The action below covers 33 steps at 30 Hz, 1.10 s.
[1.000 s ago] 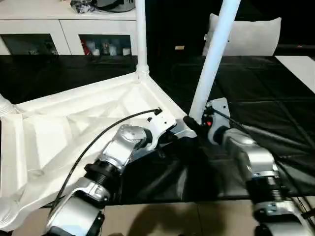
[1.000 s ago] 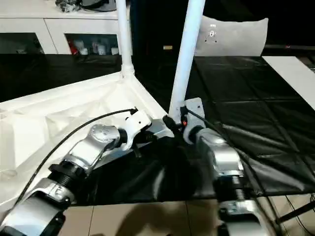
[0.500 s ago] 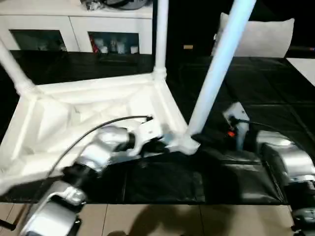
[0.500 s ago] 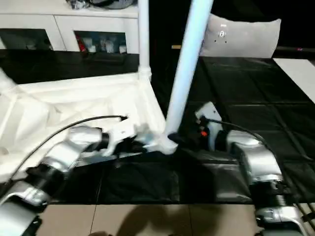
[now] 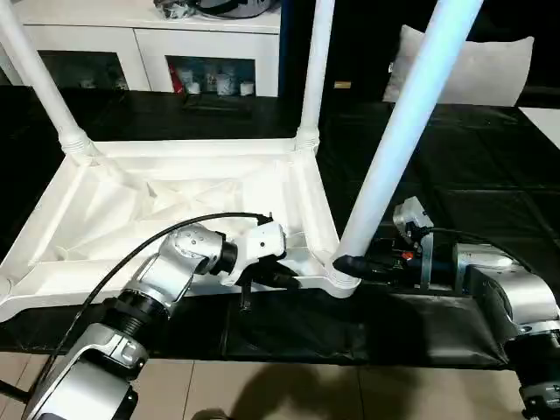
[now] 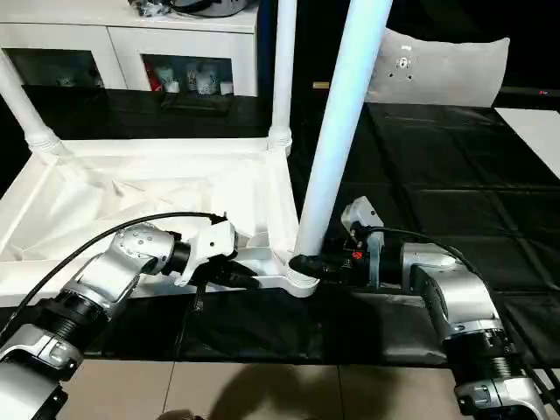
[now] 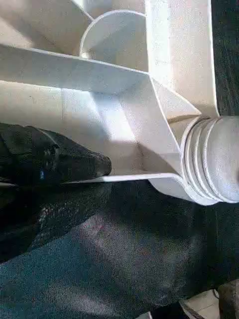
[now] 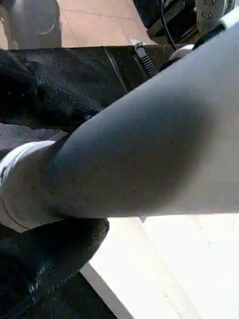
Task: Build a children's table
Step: Rotate leg to tighten
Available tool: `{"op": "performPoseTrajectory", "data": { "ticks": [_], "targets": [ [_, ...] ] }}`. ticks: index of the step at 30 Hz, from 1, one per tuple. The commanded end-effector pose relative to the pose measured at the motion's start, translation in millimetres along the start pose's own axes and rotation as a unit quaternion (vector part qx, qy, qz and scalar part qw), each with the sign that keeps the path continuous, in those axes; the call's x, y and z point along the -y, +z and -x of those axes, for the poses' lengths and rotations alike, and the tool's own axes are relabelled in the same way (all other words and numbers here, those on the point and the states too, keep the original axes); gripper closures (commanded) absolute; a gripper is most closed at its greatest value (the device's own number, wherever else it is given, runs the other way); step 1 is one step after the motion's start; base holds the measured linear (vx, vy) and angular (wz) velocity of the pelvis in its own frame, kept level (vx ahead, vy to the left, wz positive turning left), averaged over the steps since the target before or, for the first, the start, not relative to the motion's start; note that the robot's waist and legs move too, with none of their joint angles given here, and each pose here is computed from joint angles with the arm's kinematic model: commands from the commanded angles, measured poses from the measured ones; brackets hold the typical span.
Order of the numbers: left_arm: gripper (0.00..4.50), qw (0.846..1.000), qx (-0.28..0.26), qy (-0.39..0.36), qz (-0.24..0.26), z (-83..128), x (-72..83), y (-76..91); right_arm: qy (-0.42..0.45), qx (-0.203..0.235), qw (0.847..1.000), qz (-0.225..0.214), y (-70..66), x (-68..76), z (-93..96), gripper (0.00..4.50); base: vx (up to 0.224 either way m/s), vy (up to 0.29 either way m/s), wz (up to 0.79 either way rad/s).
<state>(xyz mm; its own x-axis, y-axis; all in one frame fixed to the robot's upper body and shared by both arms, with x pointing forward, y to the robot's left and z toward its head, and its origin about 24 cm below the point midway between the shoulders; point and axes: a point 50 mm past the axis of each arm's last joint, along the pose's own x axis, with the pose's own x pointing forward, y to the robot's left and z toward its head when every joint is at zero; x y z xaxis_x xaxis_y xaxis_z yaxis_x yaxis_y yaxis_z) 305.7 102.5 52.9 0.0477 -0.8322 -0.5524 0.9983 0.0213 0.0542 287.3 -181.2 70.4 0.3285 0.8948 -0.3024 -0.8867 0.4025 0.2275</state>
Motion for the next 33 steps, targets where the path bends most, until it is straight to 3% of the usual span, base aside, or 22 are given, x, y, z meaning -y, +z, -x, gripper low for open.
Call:
{"op": "performPoseTrajectory", "data": {
  "ticks": [1,6,9,10,14,15,20,21,22,26,29,33],
  "targets": [
    [4.5,0.999,-0.012,-0.038,-0.005,-7,7.9,-0.7,0.013,0.003,1.0,-0.007,0.3,-3.5,0.1,2.31,0.0,0.0,0.0],
    [4.5,0.999,0.007,-0.034,0.013,-8,8.9,2.5,0.013,0.021,0.999,-0.029,1.2,-8.7,-7.8,2.39,0.0,0.0,0.0],
    [4.5,0.999,0.021,-0.008,0.041,-13,7.2,5.8,-0.05,0.026,0.998,-0.039,1.1,-4.9,-23.8,2.39,0.0,0.0,0.0],
    [4.5,0.996,0.025,0.049,0.069,-20,0.0,7.8,-0.123,0.037,0.99,-0.054,3.0,3.4,-36.2,2.39,0.0,0.0,0.0],
    [4.5,0.988,0.031,0.108,0.101,-27,-7.5,10.8,-0.204,0.047,0.973,-0.093,4.2,12.8,-46.8,2.41,0.0,0.0,0.0],
    [4.5,0.976,0.035,0.174,0.129,-37,-14.8,15.3,-0.257,0.032,0.961,-0.095,2.7,14.6,-60.2,2.41,0.0,0.0,0.0],
    [4.5,0.962,0.031,0.225,0.15,-49,-17.6,19.1,-0.308,0.021,0.948,-0.079,1.6,14.1,-73.9,2.41,0.0,0.0,0.0],
    [4.5,0.962,0.03,0.227,0.148,-51,-17.5,20.3,-0.308,0.026,0.948,-0.074,2.2,13.0,-76.6,2.41,0.0,0.0,0.0],
    [4.5,0.963,0.029,0.226,0.145,-51,-17.3,20.8,-0.305,0.031,0.949,-0.075,2.9,12.3,-77.7,1.92,0.0,0.0,0.0],
    [4.5,0.965,0.03,0.22,0.14,-50,-16.3,21.9,-0.3,0.039,0.95,-0.076,5.2,10.3,-79.4,1.58,0.0,0.0,0.0],
    [4.5,0.967,0.025,0.217,0.13,-49,-15.3,19.0,-0.292,0.048,0.952,-0.076,6.1,10.7,-74.4,1.35,0.0,0.0,0.0],
    [4.5,0.977,0.024,0.184,0.106,-43,-11.1,13.7,-0.246,0.043,0.967,-0.048,7.8,10.3,-60.0,0.94,0.0,0.0,0.0]
  ]
}}
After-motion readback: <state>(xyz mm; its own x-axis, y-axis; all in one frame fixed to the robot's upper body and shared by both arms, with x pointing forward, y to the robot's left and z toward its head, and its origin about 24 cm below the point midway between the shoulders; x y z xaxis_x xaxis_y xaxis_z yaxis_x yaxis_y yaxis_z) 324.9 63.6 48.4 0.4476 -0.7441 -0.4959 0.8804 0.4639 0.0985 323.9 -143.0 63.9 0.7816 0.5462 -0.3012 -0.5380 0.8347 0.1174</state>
